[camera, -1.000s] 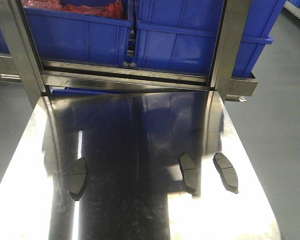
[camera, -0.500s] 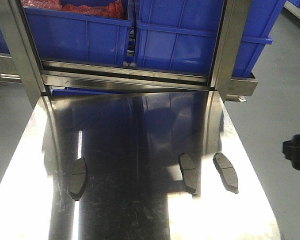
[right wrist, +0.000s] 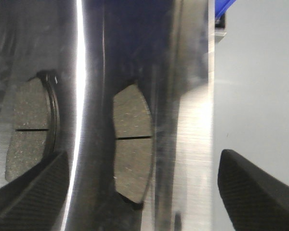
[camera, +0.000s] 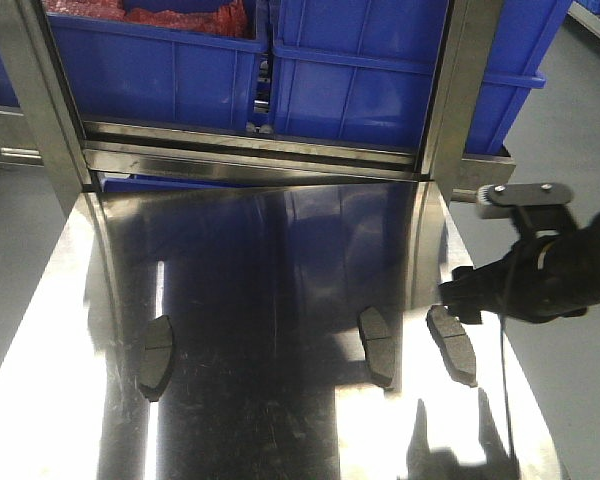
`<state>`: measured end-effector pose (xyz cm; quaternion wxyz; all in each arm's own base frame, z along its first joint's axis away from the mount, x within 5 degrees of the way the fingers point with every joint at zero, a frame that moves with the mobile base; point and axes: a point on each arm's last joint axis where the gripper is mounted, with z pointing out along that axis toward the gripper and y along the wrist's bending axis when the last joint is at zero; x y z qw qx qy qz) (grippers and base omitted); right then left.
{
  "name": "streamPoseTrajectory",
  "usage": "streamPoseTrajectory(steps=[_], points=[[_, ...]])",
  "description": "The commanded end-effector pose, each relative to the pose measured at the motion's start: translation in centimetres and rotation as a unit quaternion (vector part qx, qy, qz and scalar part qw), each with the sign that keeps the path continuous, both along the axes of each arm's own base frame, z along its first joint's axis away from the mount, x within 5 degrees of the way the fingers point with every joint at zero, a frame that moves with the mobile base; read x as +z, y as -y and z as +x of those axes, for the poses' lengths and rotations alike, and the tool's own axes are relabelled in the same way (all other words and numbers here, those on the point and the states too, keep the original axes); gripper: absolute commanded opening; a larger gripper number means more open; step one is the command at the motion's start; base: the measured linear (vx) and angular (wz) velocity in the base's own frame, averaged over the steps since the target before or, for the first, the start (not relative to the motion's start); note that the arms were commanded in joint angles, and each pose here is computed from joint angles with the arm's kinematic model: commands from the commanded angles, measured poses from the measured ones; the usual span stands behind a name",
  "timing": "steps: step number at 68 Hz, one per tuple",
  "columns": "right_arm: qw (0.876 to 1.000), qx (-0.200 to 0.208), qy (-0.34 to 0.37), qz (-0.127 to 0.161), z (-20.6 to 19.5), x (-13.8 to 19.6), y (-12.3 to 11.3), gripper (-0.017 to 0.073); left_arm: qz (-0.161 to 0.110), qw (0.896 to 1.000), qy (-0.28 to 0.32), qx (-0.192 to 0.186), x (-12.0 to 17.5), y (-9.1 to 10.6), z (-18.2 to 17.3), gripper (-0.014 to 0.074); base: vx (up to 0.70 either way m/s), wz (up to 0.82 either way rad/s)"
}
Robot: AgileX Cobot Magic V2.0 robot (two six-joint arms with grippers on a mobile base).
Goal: Move and align brake pads A on conveyor
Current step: 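Lower the right gripper onto the farthest-out brake pad and close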
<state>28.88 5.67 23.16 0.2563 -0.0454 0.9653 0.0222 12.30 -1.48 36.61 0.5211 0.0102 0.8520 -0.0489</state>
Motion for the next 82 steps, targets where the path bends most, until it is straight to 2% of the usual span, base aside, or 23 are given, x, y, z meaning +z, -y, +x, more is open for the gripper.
streamPoseTrajectory(steps=[1, 12, 38, 65, 75, 82], points=[[1.0, 0.011, 0.024, 0.005, 1.4, 0.6, -1.0, 0.0594, -0.009, 0.998, 0.057, -0.002, 1.6, 0.1, 0.1, 0.0027, 0.0, 0.0], [1.0, 0.019, -0.003, -0.002, 2.8, -1.4, -1.9, 0.0594, -0.009, 0.998, 0.057, -0.002, 1.6, 0.1, 0.1, 0.0027, 0.0, 0.0], [0.999, 0.018, -0.03, -0.006, 4.4, -4.6, -2.1, 0.0594, -0.009, 0.998, 0.057, -0.002, 1.6, 0.1, 0.1, 0.0027, 0.0, 0.0], [0.999, 0.017, -0.036, -0.007, 4.7, -5.6, -2.2, 0.0589, -0.009, 0.998, 0.057, -0.002, 1.6, 0.1, 0.1, 0.0031, 0.0, 0.0], [0.999, 0.016, -0.037, -0.007, 4.6, -5.6, -2.2, 0.0547, -0.009, 0.998, 0.057, -0.002, 1.6, 0.1, 0.1, 0.0031, 0.0, 0.0], [0.999, 0.016, -0.037, -0.007, 4.6, -5.6, -2.2, 0.0478, -0.009, 0.998, 0.057, -0.002, 1.6, 0.1, 0.1, 0.0031, 0.0, 0.0]])
